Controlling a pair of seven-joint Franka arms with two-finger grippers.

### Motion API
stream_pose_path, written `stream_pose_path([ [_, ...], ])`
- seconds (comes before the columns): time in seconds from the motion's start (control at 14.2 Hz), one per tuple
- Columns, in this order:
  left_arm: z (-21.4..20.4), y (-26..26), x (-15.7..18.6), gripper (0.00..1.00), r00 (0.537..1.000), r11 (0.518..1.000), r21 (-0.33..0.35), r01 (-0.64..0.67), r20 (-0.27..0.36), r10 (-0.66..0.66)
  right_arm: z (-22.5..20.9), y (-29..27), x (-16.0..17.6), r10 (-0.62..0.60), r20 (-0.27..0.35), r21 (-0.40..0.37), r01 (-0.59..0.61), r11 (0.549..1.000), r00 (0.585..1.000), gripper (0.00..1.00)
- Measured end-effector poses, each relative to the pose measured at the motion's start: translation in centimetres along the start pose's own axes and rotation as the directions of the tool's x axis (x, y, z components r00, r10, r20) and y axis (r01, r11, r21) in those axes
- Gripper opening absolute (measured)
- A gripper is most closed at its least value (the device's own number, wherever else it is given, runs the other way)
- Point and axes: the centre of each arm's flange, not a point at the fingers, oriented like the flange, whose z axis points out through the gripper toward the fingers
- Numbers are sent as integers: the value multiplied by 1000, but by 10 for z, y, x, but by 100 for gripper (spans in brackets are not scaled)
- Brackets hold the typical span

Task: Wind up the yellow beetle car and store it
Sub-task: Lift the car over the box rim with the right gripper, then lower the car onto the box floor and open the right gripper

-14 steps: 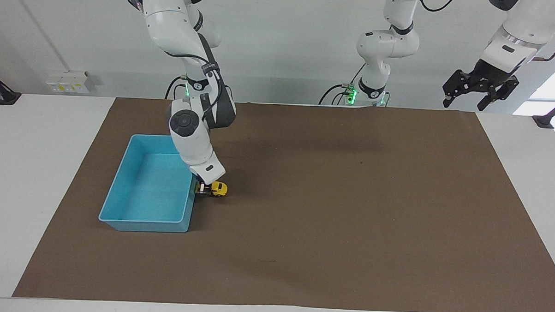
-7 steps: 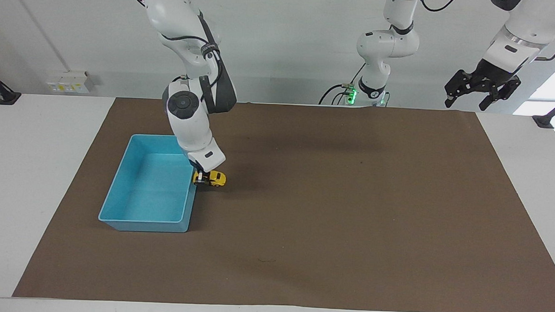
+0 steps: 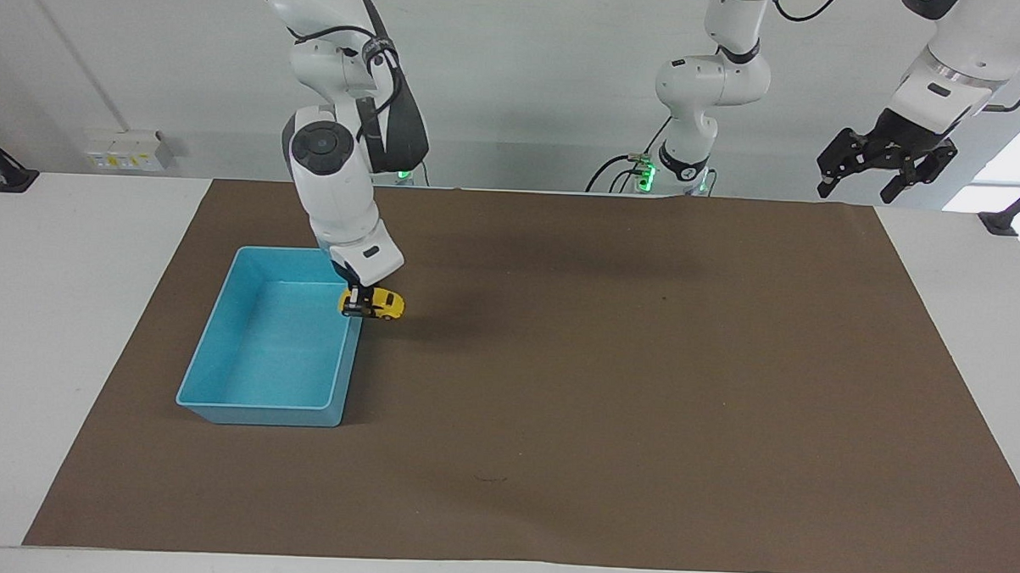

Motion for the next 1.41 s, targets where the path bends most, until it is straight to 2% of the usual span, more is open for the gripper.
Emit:
stream_pose_path([
  [0.14,0,0,0,100,1000,1000,0,0,0,0,-9,-4,-5,5,6,4,-5,1000,1000,45],
  [0.28,0,0,0,100,1000,1000,0,0,0,0,-7,-1,-26,4,9,18,-4,1000,1000,45],
  [0.71,0,0,0,100,1000,1000,0,0,0,0,7,11,-139,-60,-9,51,60,997,998,45],
  [0.85,0,0,0,100,1000,1000,0,0,0,0,13,10,-161,-74,-13,53,75,996,997,45],
  [1.41,0,0,0,100,1000,1000,0,0,0,0,45,-7,-163,-82,-5,-9,82,997,997,45],
])
